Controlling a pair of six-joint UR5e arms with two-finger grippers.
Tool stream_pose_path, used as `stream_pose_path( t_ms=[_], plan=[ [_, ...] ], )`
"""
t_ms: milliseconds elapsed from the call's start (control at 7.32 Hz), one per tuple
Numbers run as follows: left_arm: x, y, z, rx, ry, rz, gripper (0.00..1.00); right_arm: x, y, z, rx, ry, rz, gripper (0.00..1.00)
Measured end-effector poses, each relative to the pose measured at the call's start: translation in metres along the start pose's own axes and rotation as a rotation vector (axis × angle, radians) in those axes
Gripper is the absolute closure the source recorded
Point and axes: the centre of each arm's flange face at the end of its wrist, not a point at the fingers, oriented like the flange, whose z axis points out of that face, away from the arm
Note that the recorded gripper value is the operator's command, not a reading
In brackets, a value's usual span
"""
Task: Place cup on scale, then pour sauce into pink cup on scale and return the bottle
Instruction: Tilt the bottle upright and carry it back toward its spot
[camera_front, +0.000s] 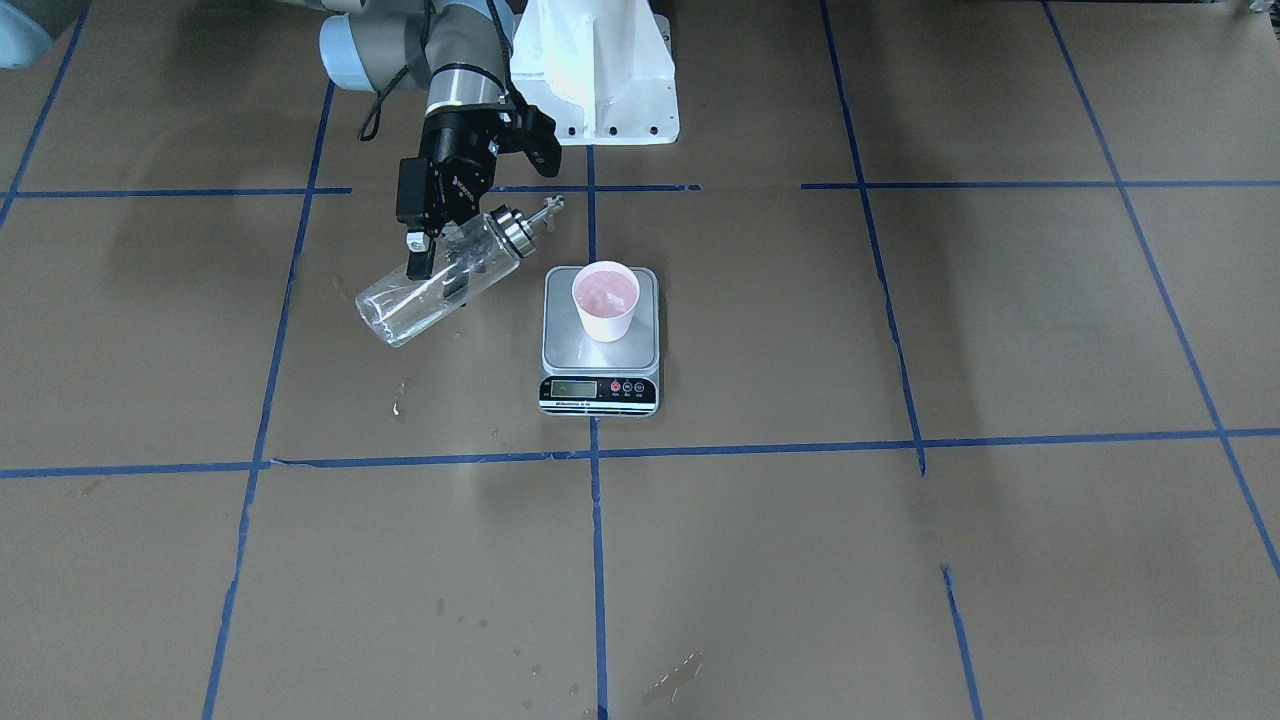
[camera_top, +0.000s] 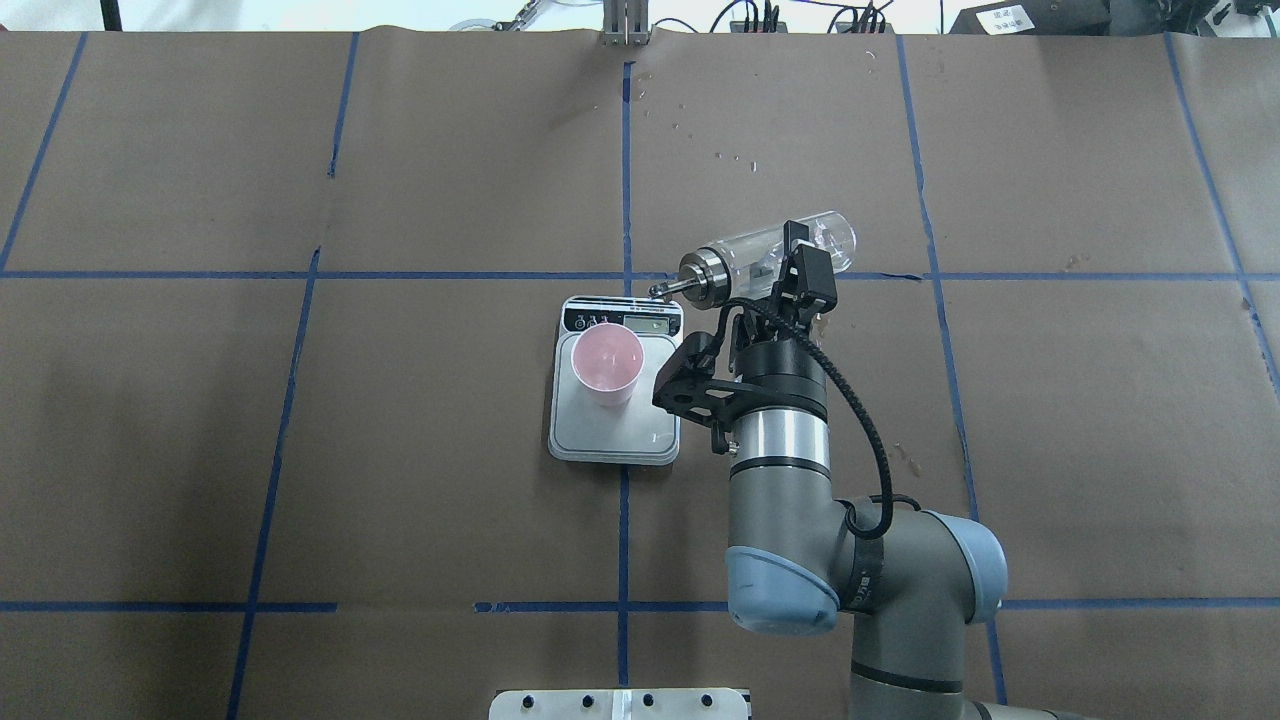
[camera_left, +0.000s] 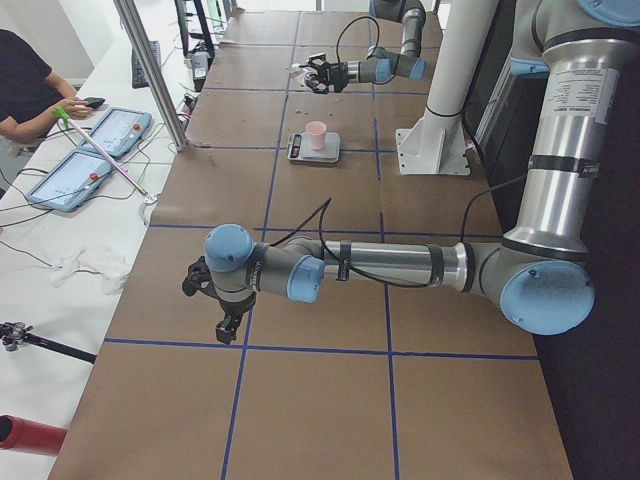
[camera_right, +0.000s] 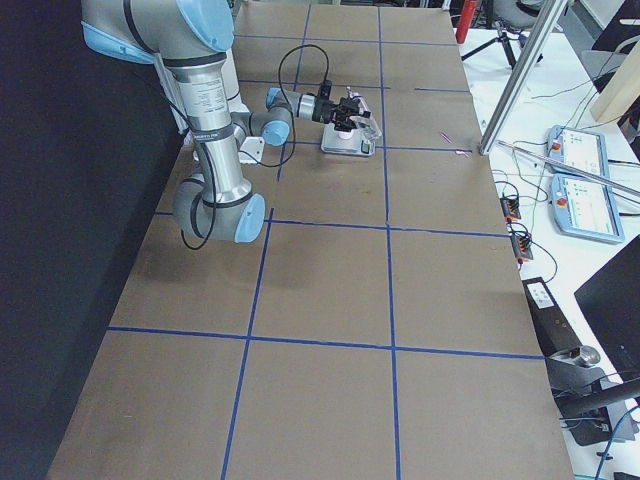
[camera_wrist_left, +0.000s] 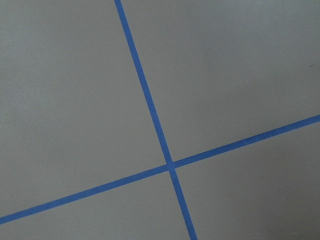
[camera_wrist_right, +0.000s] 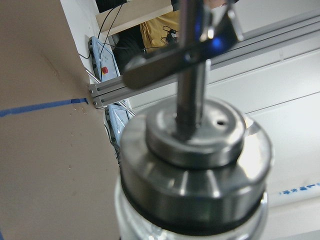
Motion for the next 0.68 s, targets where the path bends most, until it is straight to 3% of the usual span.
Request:
stream_pose_path(
  t_ms=[410, 683],
  plan=[
    [0.000, 0.000, -0.001, 0.002, -0.001, -0.001, 0.00, 0.017, -0.005, -0.008, -0.035, -0.119, 0.484, 1.00],
    [-0.001, 0.000, -0.004, 0.008, -0.003, -0.001, 0.00, 0.024, 0.004, -0.006, -0.094, -0.185, 0.724, 1.00]
  ],
)
